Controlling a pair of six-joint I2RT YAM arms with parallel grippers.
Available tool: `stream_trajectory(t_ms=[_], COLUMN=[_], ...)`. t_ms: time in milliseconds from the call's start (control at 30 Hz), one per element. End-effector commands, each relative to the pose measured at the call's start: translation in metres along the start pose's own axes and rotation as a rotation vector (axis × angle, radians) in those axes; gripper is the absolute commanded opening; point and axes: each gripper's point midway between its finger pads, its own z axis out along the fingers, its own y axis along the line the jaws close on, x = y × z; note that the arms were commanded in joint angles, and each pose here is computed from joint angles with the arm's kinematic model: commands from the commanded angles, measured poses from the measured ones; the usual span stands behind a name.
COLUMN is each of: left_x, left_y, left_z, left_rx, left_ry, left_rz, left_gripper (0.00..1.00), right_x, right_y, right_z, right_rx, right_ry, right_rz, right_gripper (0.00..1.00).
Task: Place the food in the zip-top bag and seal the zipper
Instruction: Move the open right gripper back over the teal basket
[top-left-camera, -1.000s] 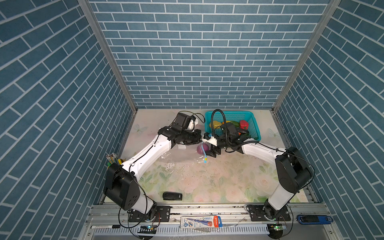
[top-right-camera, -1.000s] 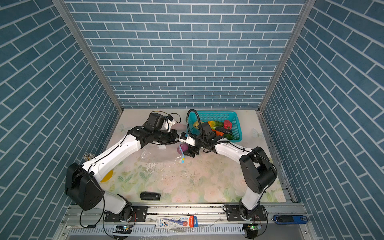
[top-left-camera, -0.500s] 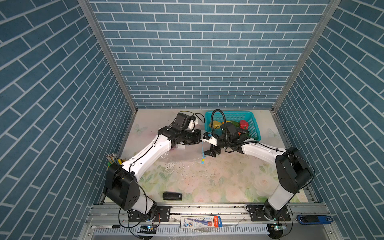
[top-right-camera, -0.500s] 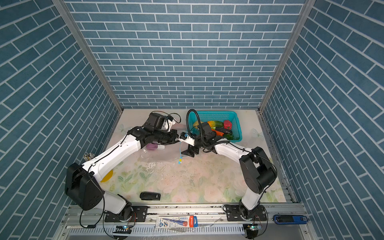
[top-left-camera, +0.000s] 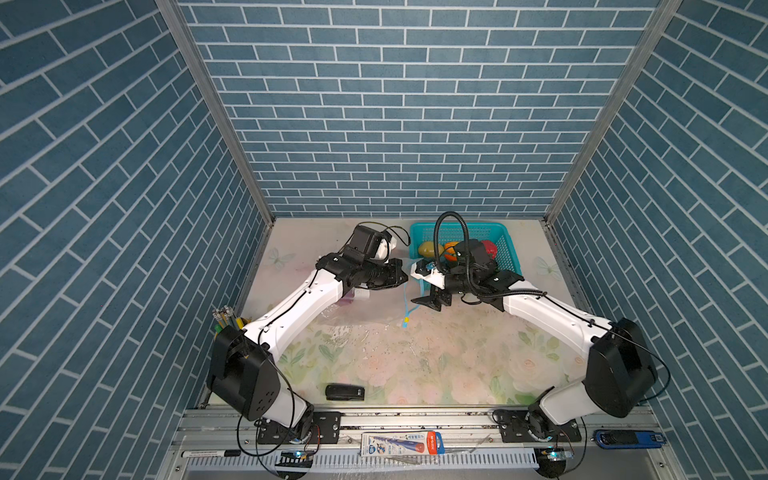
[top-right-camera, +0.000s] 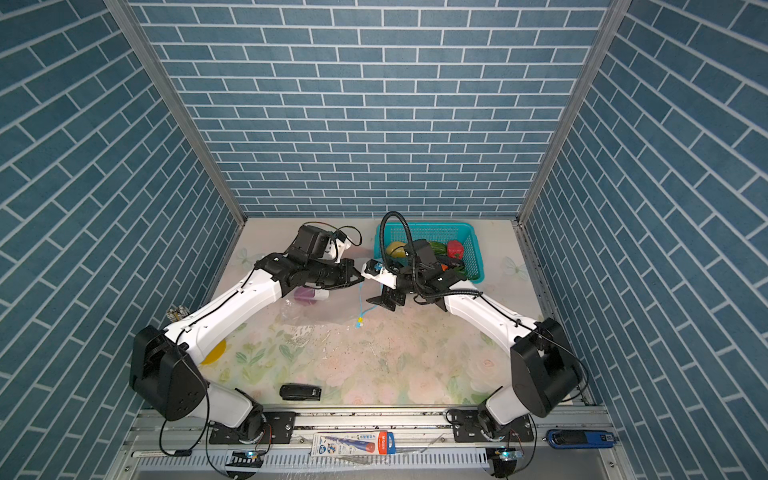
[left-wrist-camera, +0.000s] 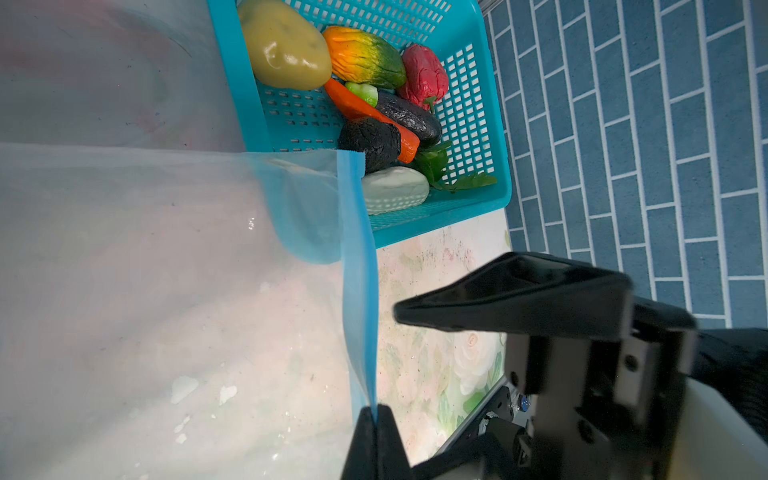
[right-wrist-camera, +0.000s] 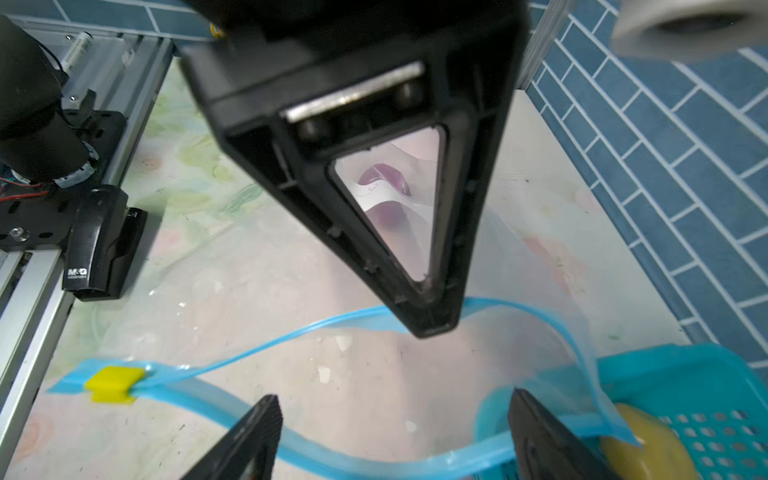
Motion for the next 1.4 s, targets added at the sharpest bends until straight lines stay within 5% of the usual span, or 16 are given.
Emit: stream_trajectory(t_ms=[0, 333, 800, 1367], left_x=[0.0, -0.008, -0.019, -0.017], left_y=[-0.001, -0.003, -0.004, 0.0], left_z=[0.003, 0.007, 0.01, 0.011], left_rx=[0.01, 0.021, 0.009, -0.005], left_ry=[0.0, -0.003, 0.013, 0.018], left_rz=[0.01, 0.013, 0.015, 0.006], left_gripper=[0.0, 0.0, 0.0, 0.0], right_x=[0.019, 0.053, 0.104, 0.139], right_y=[-0.008, -0.07, -0.148, -0.193], right_z=[-0.019, -0.039, 0.001, 0.057], right_rx=[0.055, 0.191, 0.185, 0.147], right_ry=[0.115, 0.201, 0.267, 0.282], right_rz=[0.006, 0.092, 0.105, 0.073], right_gripper=[0.87, 0.86, 0.82, 0.81])
